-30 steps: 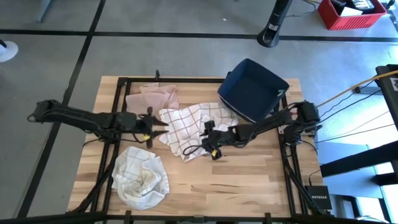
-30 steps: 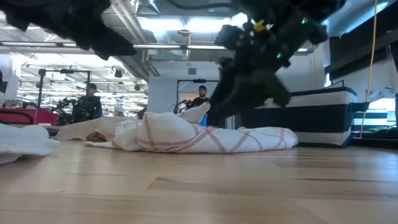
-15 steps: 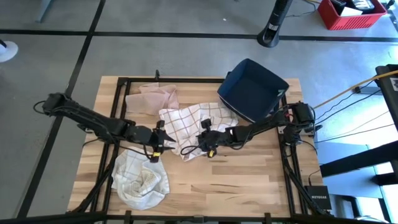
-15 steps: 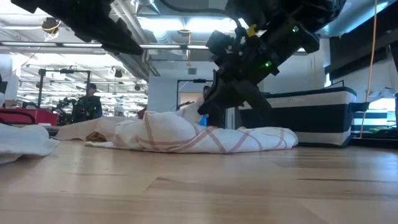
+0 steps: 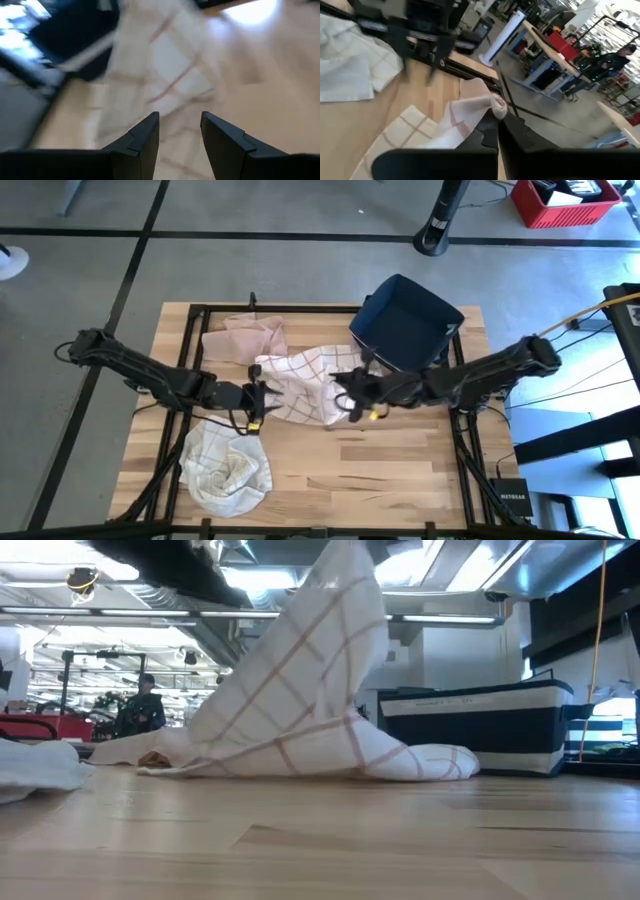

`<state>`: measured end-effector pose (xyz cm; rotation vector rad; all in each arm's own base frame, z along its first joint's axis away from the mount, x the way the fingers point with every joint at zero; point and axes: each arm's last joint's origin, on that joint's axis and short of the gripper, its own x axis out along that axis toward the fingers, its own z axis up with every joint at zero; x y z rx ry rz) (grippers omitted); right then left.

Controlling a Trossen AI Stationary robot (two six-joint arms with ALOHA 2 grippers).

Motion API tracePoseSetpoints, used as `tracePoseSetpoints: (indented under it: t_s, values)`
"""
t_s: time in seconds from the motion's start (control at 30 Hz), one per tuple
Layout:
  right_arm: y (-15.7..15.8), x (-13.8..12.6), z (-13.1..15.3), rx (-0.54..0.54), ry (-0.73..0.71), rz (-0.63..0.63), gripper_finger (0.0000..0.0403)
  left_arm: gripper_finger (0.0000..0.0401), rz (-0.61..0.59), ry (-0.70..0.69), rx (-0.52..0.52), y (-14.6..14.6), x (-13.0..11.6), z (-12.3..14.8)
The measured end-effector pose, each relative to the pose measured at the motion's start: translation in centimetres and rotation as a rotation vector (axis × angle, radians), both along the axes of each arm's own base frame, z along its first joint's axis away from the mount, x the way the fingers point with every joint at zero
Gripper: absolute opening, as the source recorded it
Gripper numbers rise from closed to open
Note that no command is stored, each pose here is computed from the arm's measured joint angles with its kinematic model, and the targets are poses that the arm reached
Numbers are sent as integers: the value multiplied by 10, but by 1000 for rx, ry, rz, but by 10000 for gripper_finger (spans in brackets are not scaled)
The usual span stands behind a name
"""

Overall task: Fold towel
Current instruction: Fold the white with red-stripe towel

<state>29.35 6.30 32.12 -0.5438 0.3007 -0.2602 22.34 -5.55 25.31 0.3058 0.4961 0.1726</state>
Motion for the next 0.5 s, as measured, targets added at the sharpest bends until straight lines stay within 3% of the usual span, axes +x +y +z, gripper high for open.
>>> tracePoseSetpoints:
  t_s: [0.2,0.4,0.5]
  values:
    - [-6,-21,27,32,-104,-3,4,138,96,-40,192,14,7,29]
    - [-7,-25,29,61,-111,-8,4,138,213,20,78,26,5,20]
    - [-7,-24,21,93,-66,-20,3,138,143,23,-48,25,13,14]
